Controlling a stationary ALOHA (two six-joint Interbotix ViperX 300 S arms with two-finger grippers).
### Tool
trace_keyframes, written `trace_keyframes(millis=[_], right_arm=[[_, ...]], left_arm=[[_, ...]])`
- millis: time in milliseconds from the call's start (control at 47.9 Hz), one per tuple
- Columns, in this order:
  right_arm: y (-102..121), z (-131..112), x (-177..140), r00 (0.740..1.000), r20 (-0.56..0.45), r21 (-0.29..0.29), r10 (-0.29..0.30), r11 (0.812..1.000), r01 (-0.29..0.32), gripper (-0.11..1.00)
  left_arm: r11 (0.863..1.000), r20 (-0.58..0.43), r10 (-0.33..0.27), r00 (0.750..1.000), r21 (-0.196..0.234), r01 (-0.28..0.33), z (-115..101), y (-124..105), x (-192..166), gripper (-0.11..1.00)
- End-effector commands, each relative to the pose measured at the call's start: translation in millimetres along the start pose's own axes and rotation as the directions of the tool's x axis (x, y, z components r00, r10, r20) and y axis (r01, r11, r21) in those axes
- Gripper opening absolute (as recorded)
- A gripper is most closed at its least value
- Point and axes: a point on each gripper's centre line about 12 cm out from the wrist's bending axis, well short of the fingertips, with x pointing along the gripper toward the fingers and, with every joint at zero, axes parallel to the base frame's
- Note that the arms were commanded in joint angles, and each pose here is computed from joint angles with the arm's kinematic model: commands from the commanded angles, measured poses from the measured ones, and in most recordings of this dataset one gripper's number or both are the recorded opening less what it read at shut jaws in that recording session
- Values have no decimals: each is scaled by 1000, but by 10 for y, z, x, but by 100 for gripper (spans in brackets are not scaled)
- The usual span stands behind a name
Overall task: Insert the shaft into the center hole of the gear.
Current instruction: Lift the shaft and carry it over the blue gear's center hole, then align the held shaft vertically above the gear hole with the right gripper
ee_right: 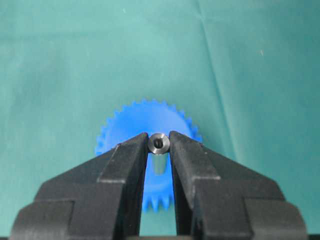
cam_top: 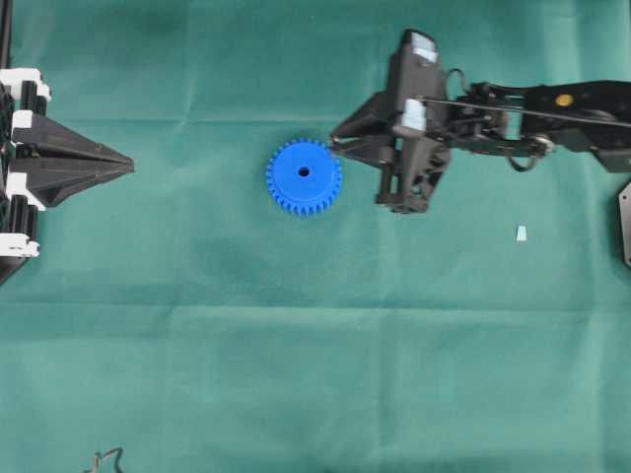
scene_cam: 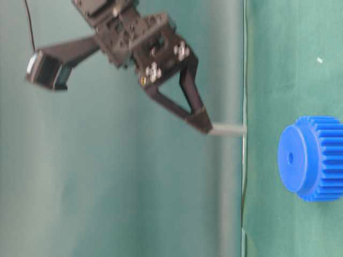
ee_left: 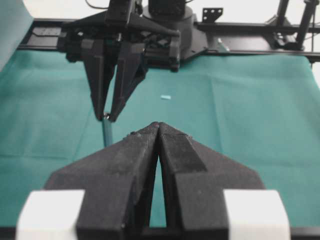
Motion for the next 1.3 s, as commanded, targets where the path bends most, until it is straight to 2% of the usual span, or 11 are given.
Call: trace_keyframes(millis=[0,272,773,1024,1274], right_arm=[[53,201,17,999,43,-3,12,1000,-12,17],[63,248,142,999,37,-3,12,1000,-12,17],[55,-126,530,999,-43,1,2,1000,-2,17],[59,-103,527,999,-34,1,3,1000,-3,17],[100,148,391,999,43,-6,15,1000,-15,17]], left_arm=[[1000,25,1,1000,5,-1,94,2,17,0],[1000,23,1,1000,5,-1,93,2,17,0],[1000,25,1,1000,5,-1,96,2,14,0],[1000,21,1,1000,5,-1,91,2,17,0],[1000,21,1,1000,5,-1,92,2,14,0]])
